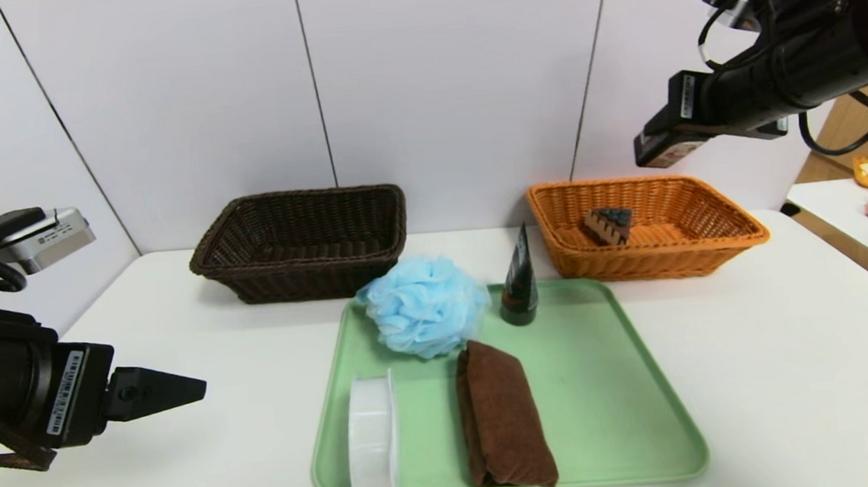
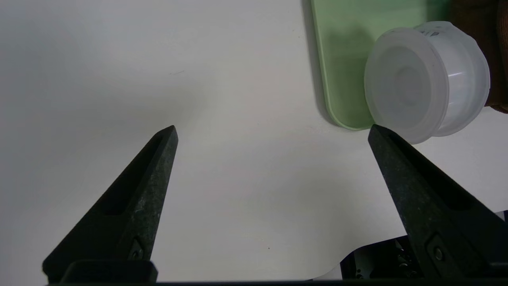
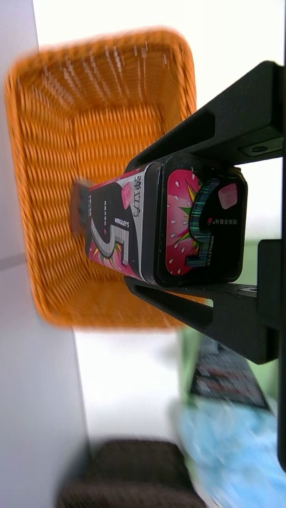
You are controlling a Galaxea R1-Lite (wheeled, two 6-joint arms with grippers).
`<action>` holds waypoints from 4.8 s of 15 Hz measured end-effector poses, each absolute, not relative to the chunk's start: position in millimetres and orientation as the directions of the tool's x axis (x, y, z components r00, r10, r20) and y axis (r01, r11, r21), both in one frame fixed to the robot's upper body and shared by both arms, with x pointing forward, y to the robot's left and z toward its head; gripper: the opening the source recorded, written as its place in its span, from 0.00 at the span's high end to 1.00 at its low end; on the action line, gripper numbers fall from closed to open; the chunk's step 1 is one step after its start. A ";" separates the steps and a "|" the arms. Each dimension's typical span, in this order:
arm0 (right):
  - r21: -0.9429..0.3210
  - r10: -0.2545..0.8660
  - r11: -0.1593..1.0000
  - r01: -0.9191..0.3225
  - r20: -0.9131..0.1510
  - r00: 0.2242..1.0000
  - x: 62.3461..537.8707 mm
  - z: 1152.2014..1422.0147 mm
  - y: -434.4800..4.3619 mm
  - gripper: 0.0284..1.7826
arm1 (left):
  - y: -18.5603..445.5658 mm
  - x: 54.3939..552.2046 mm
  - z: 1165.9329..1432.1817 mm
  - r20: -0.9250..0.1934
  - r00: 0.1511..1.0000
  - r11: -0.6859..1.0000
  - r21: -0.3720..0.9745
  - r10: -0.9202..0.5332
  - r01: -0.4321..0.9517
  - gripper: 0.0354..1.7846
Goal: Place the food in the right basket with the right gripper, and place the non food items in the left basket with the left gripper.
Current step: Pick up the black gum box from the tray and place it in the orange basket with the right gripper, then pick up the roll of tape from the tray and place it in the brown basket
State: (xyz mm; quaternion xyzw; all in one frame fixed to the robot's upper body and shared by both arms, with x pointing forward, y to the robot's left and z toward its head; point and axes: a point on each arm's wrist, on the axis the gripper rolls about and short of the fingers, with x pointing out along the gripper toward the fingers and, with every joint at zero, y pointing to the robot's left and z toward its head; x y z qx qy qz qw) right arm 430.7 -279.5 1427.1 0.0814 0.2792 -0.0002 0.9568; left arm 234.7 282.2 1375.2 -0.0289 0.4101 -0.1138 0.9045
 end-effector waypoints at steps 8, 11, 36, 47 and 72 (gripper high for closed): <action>0.137 -0.080 0.967 0.216 -0.640 0.764 490.4 1364.3 -334.9 0.57 | 281.7 236.1 1372.6 -0.744 0.629 0.973 -0.143 -0.226 0.181 0.06; 0.124 -0.091 0.963 0.240 -0.688 0.720 507.5 1336.8 -342.5 0.57 | 281.5 236.9 1371.2 -0.749 0.624 0.974 -0.141 -0.223 0.178 0.06; 0.243 0.115 0.962 0.128 -0.781 0.614 369.1 1411.7 -306.6 0.09 | 224.0 250.1 1429.1 -0.736 0.586 0.941 -0.253 -0.338 0.225 0.06; 0.279 0.180 0.954 0.111 -0.827 0.533 330.3 1393.9 -309.5 0.05 | 111.9 281.3 1376.9 -0.873 0.469 0.988 -0.086 -0.136 0.127 0.06; 0.209 0.213 0.972 -0.105 -0.604 0.768 353.1 1387.2 -285.7 0.05 | 78.3 303.3 1304.5 -0.956 0.292 0.997 0.044 0.026 0.056 0.16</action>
